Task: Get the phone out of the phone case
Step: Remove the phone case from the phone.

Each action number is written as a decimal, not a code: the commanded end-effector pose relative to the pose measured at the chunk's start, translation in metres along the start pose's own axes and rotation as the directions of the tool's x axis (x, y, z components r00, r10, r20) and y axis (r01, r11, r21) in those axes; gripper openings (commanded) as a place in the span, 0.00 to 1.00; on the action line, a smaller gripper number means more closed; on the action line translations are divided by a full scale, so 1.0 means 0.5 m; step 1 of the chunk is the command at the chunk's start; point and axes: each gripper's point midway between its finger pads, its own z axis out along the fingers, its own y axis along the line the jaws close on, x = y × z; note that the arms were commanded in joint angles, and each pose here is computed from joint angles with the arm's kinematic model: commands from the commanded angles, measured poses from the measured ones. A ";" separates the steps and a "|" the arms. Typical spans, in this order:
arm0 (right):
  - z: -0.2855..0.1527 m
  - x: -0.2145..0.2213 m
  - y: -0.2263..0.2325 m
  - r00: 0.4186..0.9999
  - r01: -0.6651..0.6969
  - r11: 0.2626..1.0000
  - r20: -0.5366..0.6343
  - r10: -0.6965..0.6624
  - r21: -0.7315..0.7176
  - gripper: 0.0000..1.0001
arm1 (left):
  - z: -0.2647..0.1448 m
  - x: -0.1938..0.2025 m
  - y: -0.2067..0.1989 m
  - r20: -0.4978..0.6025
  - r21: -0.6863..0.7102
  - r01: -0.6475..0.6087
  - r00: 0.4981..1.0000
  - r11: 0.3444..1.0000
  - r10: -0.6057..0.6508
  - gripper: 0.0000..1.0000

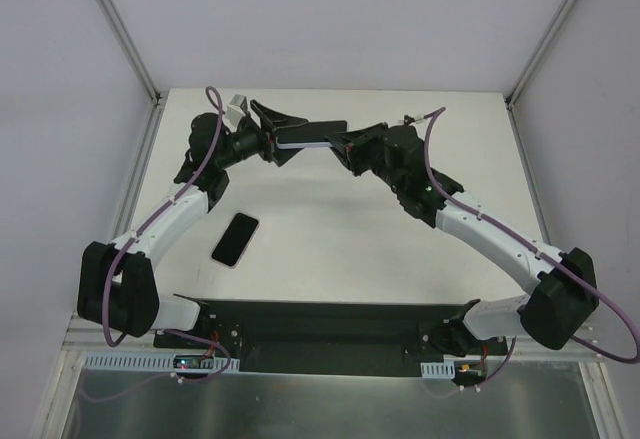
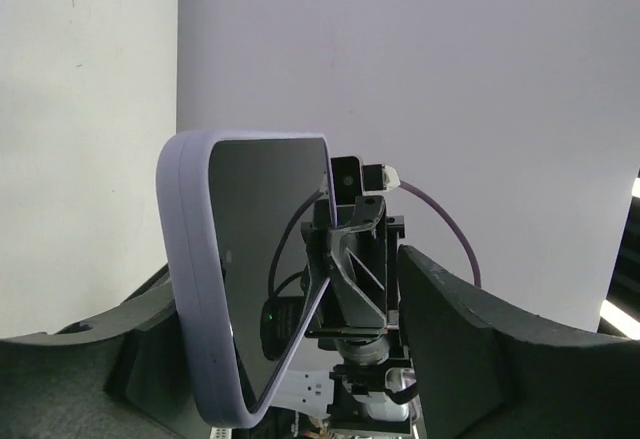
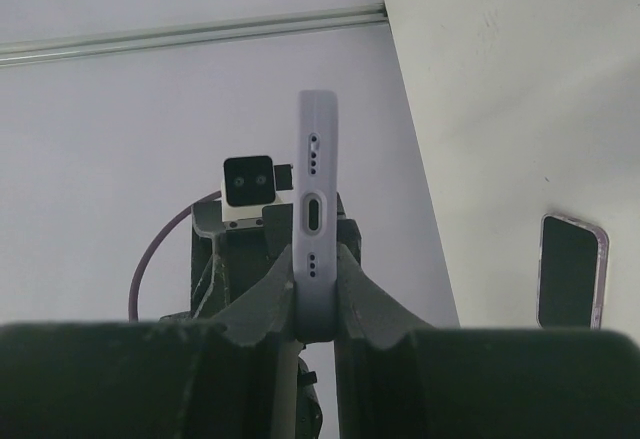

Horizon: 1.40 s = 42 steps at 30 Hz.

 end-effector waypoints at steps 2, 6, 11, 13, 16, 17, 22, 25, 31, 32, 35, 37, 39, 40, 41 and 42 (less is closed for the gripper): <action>-0.027 0.022 0.119 0.997 -0.031 0.983 -0.079 0.017 -0.179 0.01 | -0.004 0.008 -0.051 -0.032 0.080 -0.054 0.998 0.995 0.057 0.53; -0.024 0.016 0.104 0.997 -0.046 0.986 -0.070 0.035 -0.160 0.01 | -0.003 0.004 -0.046 -0.030 0.083 -0.042 0.999 0.996 0.044 0.35; -0.026 0.014 0.100 0.996 -0.045 0.987 -0.083 0.032 -0.152 0.01 | -0.005 -0.002 -0.046 -0.017 0.092 -0.035 0.999 0.995 0.037 0.00; -0.027 0.031 0.092 0.987 -0.044 0.989 -0.161 0.021 -0.141 0.02 | -0.007 -0.002 -0.050 -0.022 0.108 -0.036 0.999 0.993 0.039 0.00; -0.027 0.034 0.064 0.973 -0.020 0.993 -0.233 -0.009 -0.120 0.24 | -0.017 -0.004 -0.056 -0.027 0.126 -0.037 0.999 0.991 0.040 0.00; -0.029 0.032 0.061 0.970 -0.012 0.992 -0.241 -0.019 -0.127 0.32 | -0.021 -0.004 -0.052 -0.027 0.124 -0.037 0.999 0.992 0.040 0.00; -0.054 0.018 0.028 0.941 0.124 0.976 -0.291 -0.172 -0.177 0.85 | -0.041 -0.005 -0.050 -0.039 0.122 -0.040 0.998 0.992 0.045 0.00; -0.063 -0.006 0.010 0.916 0.190 0.962 -0.317 -0.246 -0.197 0.95 | -0.053 0.004 -0.052 -0.068 0.126 -0.051 0.996 0.991 0.060 0.00; -0.104 0.011 0.021 0.653 0.287 0.823 -0.528 -0.543 -0.491 0.94 | -0.074 0.068 -0.061 -0.276 0.157 -0.140 0.944 0.978 0.179 0.00; -0.107 0.013 0.023 0.613 0.274 0.809 -0.553 -0.564 -0.521 0.94 | -0.078 0.074 -0.062 -0.294 0.163 -0.154 0.935 0.974 0.197 0.00; -0.119 0.025 0.022 0.493 0.216 0.764 -0.608 -0.623 -0.608 0.94 | -0.093 0.100 -0.054 -0.380 0.176 -0.195 0.890 0.965 0.250 0.00; -0.114 0.023 0.021 0.468 0.198 0.753 -0.615 -0.635 -0.627 0.93 | -0.099 0.108 -0.048 -0.406 0.175 -0.209 0.875 0.962 0.264 0.00; -0.117 0.026 0.029 0.465 0.143 0.785 -0.659 -0.591 -0.603 0.88 | -0.103 0.110 -0.039 -0.406 0.170 -0.235 0.868 0.957 0.286 0.00; -0.134 0.029 0.049 0.442 0.137 0.724 -0.613 -0.655 -0.676 0.86 | -0.101 0.109 -0.034 -0.411 0.146 -0.227 0.871 0.963 0.268 0.00; -0.142 0.030 0.058 0.439 0.119 0.713 -0.608 -0.662 -0.691 0.83 | -0.102 0.109 -0.034 -0.410 0.144 -0.234 0.870 0.962 0.273 0.00; -0.137 0.030 0.055 0.436 0.096 0.713 -0.615 -0.657 -0.694 0.78 | -0.101 0.108 -0.032 -0.410 0.146 -0.243 0.867 0.959 0.282 0.00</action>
